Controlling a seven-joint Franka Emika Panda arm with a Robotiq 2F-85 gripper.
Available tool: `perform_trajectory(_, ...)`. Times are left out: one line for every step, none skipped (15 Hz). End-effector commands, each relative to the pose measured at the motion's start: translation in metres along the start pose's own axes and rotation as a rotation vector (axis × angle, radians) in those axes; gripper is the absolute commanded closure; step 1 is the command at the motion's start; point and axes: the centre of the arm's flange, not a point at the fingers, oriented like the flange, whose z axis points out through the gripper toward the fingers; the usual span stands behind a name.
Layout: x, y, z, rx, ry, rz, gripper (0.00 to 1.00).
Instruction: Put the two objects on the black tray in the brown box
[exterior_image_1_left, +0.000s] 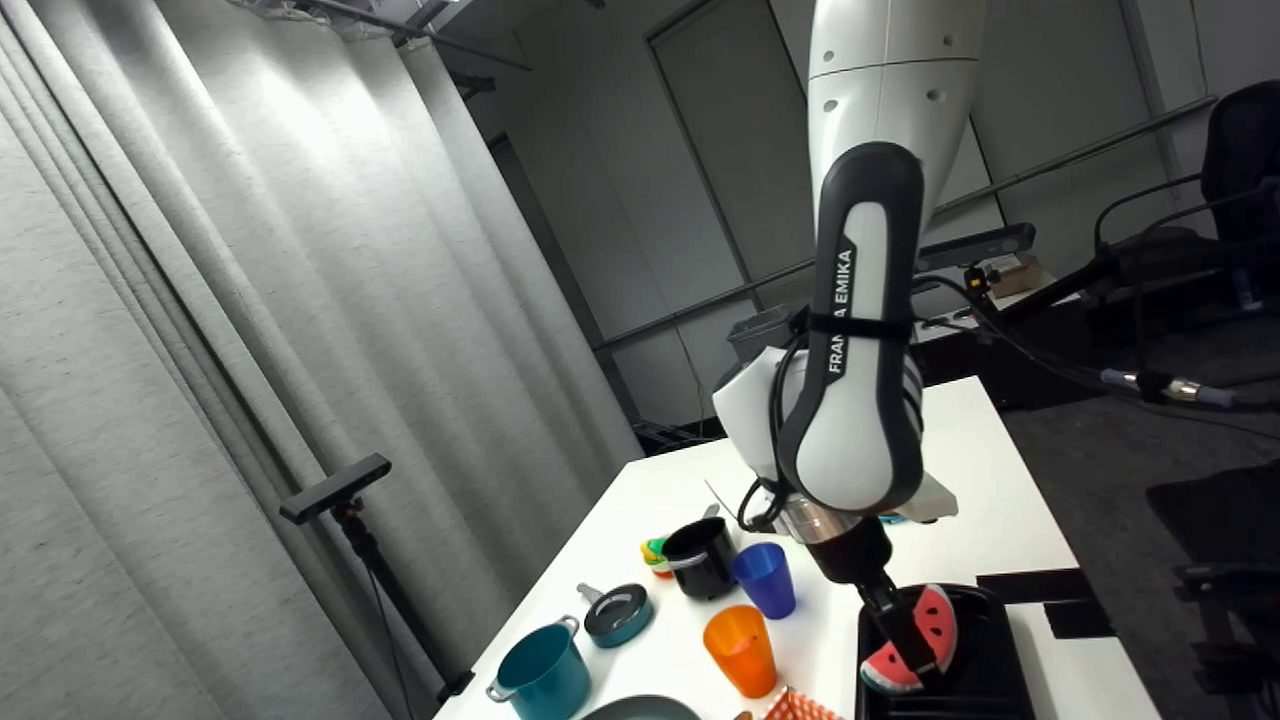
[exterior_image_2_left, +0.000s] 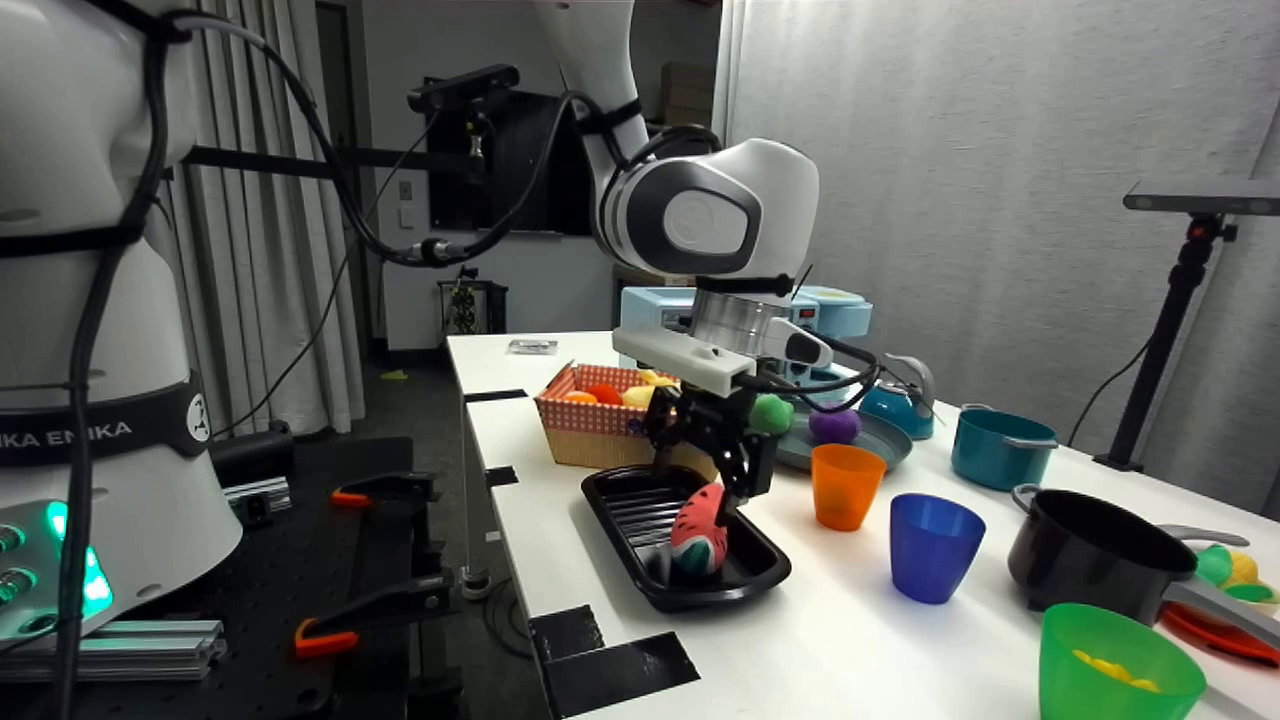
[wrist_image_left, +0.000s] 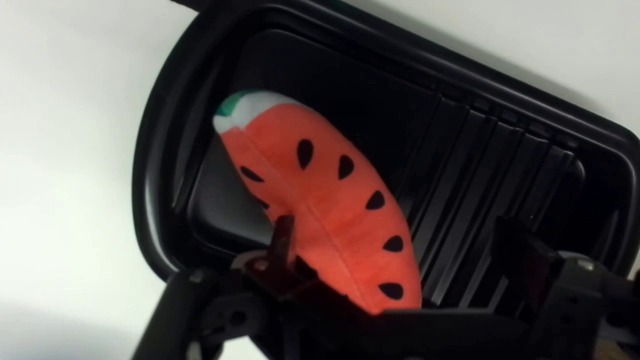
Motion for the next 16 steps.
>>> perform_trajectory(0.0025,0.0083,0.0104,0.002,0.019,-0.012,0.0)
perform_trajectory(0.0021,0.0089,0.0126,0.005,0.015,-0.01,0.0)
perform_trajectory(0.0018,0.0092,0.0144,0.007,0.013,-0.009,0.0)
perform_trajectory(0.0017,0.0096,0.0162,0.009,0.01,-0.008,0.0)
perform_trajectory(0.0017,0.0098,0.0174,0.01,0.007,-0.007,0.0)
perform_trajectory(0.0021,0.01,0.0183,0.012,0.006,-0.007,0.0)
perform_trajectory(0.0026,0.0102,0.019,0.013,0.005,-0.006,0.0)
perform_trajectory(0.0031,0.0109,0.0194,0.013,0.005,-0.005,0.06)
perform_trajectory(0.0037,0.0115,0.0194,0.013,0.005,-0.005,0.19)
perform_trajectory(0.0041,0.0122,0.019,0.011,0.006,-0.005,0.34)
perform_trajectory(0.0044,0.0125,0.0183,0.01,0.006,-0.006,0.42)
perform_trajectory(0.0048,0.013,0.0176,0.009,0.006,-0.005,0.51)
perform_trajectory(0.0055,0.0137,0.0167,0.009,0.007,-0.005,0.58)
perform_trajectory(0.0063,0.0144,0.0157,0.008,0.009,-0.004,0.65)
perform_trajectory(0.0071,0.0152,0.0146,0.009,0.012,-0.003,0.73)
perform_trajectory(0.0077,0.0158,0.0139,0.009,0.013,-0.001,0.8)
